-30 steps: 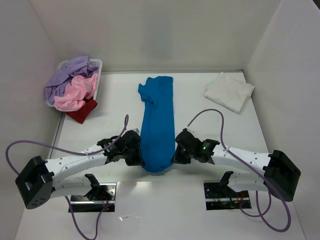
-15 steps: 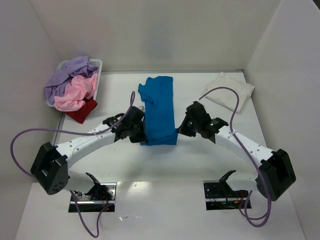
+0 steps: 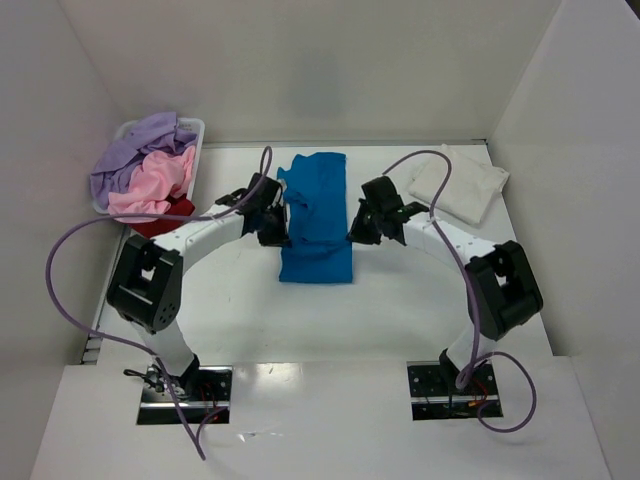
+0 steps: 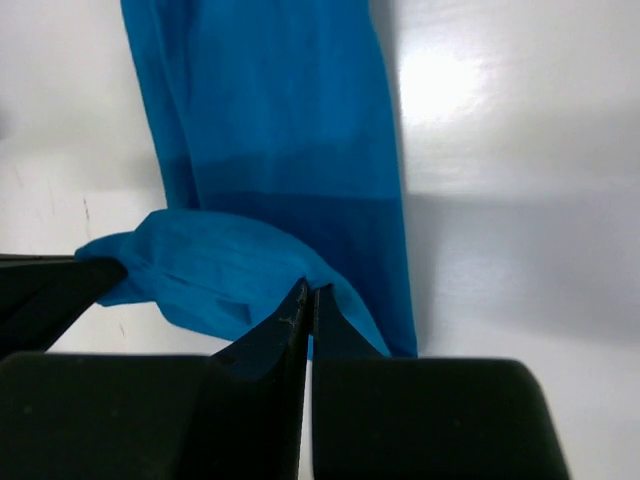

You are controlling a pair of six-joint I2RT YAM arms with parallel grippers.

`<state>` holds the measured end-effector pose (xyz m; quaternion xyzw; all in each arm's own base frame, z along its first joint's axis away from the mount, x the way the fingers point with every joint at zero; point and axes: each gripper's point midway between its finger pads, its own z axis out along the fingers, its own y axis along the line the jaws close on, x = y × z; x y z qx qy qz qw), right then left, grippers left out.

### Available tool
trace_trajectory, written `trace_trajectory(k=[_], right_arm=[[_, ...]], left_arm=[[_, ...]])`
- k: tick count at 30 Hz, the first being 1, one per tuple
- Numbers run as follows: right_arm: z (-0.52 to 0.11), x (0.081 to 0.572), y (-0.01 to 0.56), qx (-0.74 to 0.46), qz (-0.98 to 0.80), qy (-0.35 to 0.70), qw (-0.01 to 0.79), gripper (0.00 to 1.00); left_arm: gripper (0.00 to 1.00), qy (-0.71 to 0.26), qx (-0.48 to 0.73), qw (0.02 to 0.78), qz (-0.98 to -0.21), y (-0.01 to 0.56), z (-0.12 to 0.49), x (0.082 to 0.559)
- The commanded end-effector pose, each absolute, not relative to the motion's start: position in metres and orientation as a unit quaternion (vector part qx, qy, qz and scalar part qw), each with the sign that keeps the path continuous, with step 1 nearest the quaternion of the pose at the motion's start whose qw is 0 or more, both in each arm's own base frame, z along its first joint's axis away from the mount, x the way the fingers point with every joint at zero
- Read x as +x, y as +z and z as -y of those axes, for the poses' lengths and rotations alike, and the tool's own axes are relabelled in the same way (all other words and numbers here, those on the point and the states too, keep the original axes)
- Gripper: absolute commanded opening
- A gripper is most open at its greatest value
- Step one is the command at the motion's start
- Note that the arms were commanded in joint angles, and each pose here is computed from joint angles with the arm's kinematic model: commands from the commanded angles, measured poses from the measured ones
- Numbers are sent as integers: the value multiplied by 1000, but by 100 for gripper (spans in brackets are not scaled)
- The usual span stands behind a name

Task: Fold and stack the t-shirts
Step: Fold the folded rectangular tshirt in 1/3 of the way

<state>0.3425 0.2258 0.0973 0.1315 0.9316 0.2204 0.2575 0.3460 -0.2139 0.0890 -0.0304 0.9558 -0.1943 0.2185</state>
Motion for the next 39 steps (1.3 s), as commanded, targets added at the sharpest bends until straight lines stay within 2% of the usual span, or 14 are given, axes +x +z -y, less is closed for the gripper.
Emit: trace_trajectory(k=[1, 7, 16, 26, 29, 31, 35, 38, 39], right_arm=[[-231, 385, 130, 121, -909, 247, 313, 0], [-224, 420, 123, 119, -910, 238, 318, 0], [-233, 434, 92, 113, -919, 233, 296, 0], [-230, 460, 92, 111, -917, 225, 311, 0], [-227, 468, 89, 111, -917, 222, 313, 0], [-230, 469, 87, 109, -917, 225, 309, 4], [-226, 475, 85, 109, -915, 225, 316, 5], [-229, 477, 87, 102, -916, 229, 315, 17], [-229, 477, 83, 98, -918, 225, 312, 31]], left_arm=[[0, -213, -3, 236, -948, 95, 219, 371], [0, -208, -5, 239, -949, 88, 211, 397], [0, -214, 2, 244, -946, 85, 211, 422], [1, -208, 1, 242, -948, 72, 208, 442], [14, -206, 1, 244, -948, 69, 205, 448], [23, -209, -6, 244, -947, 69, 198, 453], [28, -232, 16, 268, -935, 87, 203, 466], [40, -236, 32, 263, -935, 89, 208, 472], [50, -238, 38, 258, -936, 91, 208, 470]])
